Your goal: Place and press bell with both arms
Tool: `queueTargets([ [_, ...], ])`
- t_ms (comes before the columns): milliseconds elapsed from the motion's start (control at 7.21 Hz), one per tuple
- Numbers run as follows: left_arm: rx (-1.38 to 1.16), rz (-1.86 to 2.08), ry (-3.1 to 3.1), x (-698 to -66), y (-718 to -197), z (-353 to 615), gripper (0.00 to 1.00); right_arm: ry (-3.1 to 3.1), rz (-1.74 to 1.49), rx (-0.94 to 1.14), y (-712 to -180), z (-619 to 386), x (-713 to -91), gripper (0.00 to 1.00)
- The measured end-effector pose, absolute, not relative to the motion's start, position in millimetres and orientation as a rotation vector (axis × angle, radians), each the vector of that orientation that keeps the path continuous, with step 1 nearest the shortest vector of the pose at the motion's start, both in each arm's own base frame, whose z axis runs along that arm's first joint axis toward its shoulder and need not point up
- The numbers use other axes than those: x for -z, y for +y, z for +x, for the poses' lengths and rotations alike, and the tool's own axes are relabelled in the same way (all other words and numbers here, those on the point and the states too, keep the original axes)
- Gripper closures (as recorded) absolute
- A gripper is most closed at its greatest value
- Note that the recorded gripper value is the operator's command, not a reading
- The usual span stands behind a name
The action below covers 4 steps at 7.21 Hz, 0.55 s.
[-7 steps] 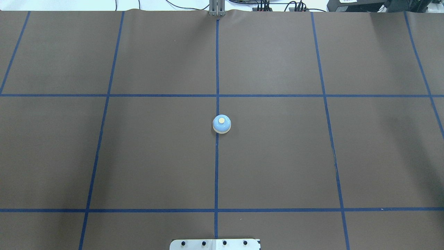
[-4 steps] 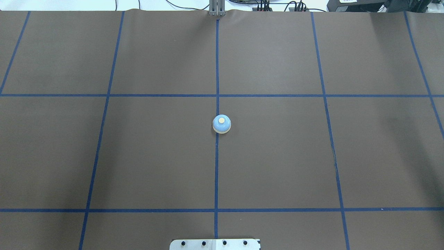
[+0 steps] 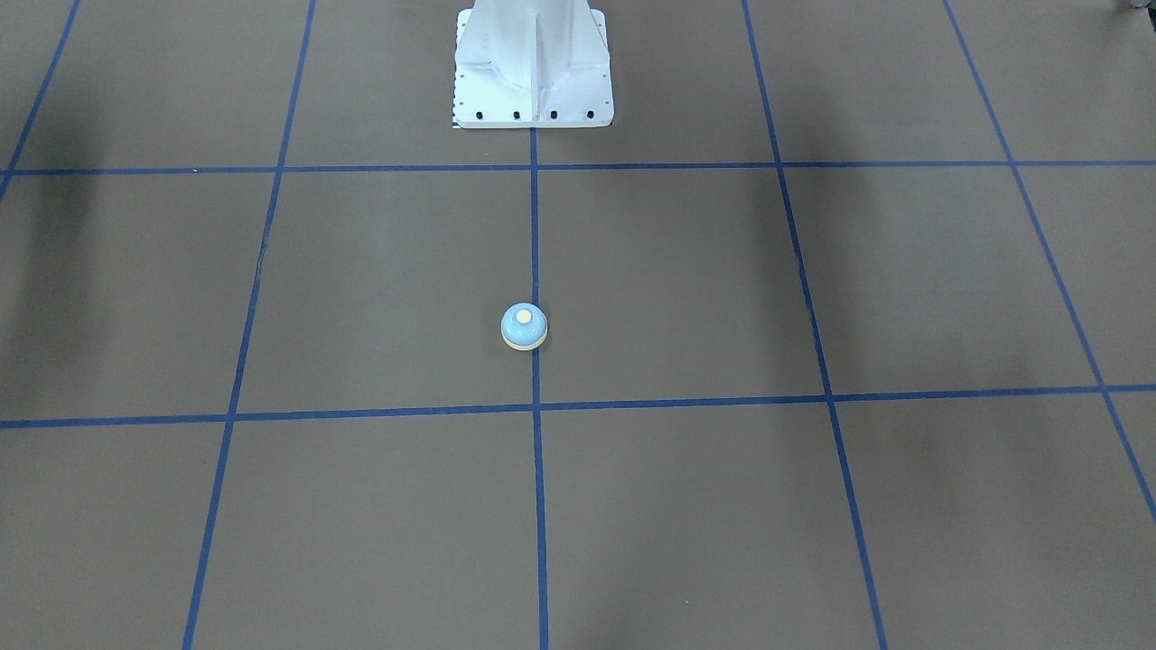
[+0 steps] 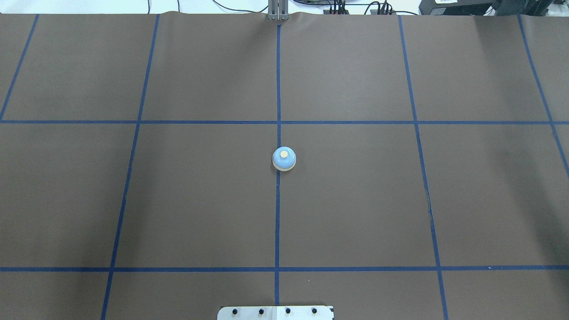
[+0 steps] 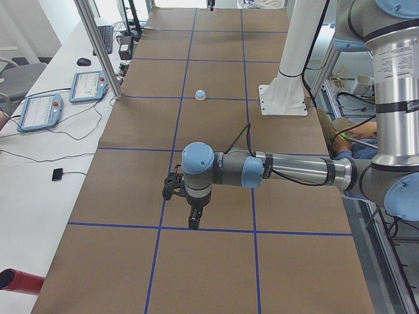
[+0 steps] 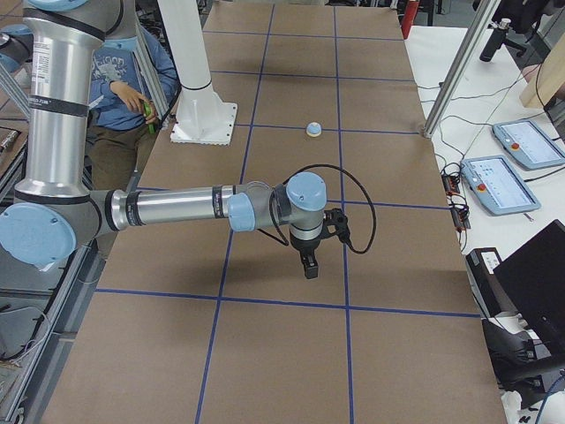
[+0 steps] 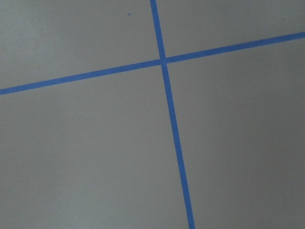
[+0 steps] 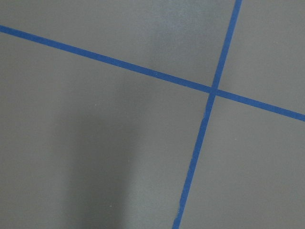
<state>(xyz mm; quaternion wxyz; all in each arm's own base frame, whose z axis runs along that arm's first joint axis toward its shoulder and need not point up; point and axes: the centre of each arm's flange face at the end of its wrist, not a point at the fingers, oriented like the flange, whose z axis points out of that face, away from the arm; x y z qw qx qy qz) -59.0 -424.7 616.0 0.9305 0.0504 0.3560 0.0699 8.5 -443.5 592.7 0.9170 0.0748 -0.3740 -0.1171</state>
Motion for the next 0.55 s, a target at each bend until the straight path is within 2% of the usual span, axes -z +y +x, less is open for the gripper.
queueTargets([
  [555,-0.151,0.133,0.728,-613,-427,-59,0.0,-0.786,0.119,0.23,-438,7,-608,0.0],
])
